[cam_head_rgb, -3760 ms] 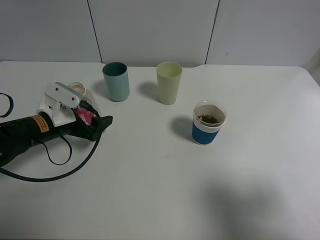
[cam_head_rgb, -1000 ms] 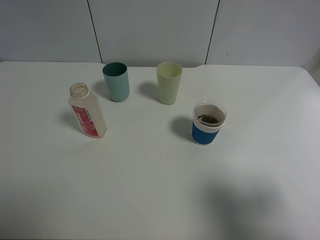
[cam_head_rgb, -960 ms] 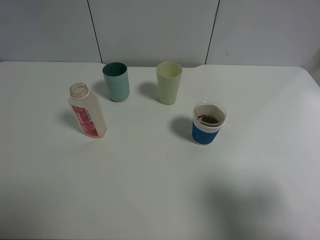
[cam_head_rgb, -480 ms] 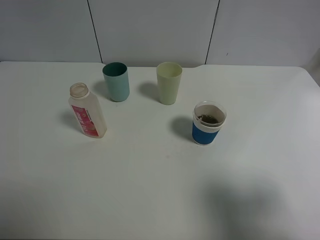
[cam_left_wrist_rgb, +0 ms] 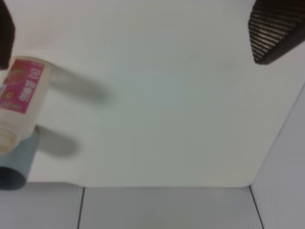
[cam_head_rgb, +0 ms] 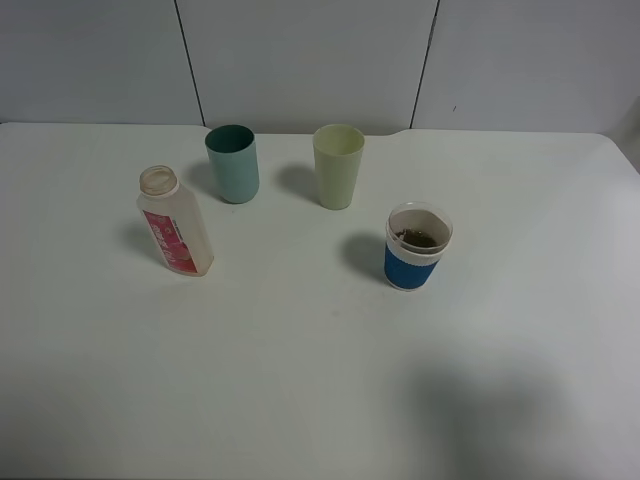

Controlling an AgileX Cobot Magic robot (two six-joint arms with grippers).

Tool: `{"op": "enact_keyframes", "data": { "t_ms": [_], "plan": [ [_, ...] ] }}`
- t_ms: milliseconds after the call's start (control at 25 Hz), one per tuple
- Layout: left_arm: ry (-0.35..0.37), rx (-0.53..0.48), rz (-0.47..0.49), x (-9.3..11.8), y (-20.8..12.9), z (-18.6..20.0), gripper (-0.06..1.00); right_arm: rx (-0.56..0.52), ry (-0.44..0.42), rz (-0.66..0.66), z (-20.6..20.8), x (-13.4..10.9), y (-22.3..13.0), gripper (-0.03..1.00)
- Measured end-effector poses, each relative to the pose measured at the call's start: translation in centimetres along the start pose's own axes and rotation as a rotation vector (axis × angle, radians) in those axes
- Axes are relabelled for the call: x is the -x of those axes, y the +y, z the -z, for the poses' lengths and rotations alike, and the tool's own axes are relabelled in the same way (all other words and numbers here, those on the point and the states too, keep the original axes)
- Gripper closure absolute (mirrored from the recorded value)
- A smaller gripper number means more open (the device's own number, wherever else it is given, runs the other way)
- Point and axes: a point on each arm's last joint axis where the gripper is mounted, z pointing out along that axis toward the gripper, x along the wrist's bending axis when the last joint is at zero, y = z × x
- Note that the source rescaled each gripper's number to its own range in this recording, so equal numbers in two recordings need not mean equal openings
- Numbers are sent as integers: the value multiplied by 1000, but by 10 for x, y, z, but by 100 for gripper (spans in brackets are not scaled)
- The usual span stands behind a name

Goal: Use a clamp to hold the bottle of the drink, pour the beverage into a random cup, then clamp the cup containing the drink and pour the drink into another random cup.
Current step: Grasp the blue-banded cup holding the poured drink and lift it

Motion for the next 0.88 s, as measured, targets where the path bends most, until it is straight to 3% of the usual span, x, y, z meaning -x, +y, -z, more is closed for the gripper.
{"op": "enact_keyframes", "data": {
  "t_ms": [320, 480, 880],
  "plan": [
    [-41, -13, 4, 1, -1, 0, -6, 0, 0, 0, 0, 0, 0, 7],
    [-90, -141, 14, 4, -16, -4, -6, 0, 0, 0, 0, 0, 0, 7],
    [-91, -148, 14, 4, -17, -4, -6, 0, 0, 0, 0, 0, 0, 7]
  ]
}}
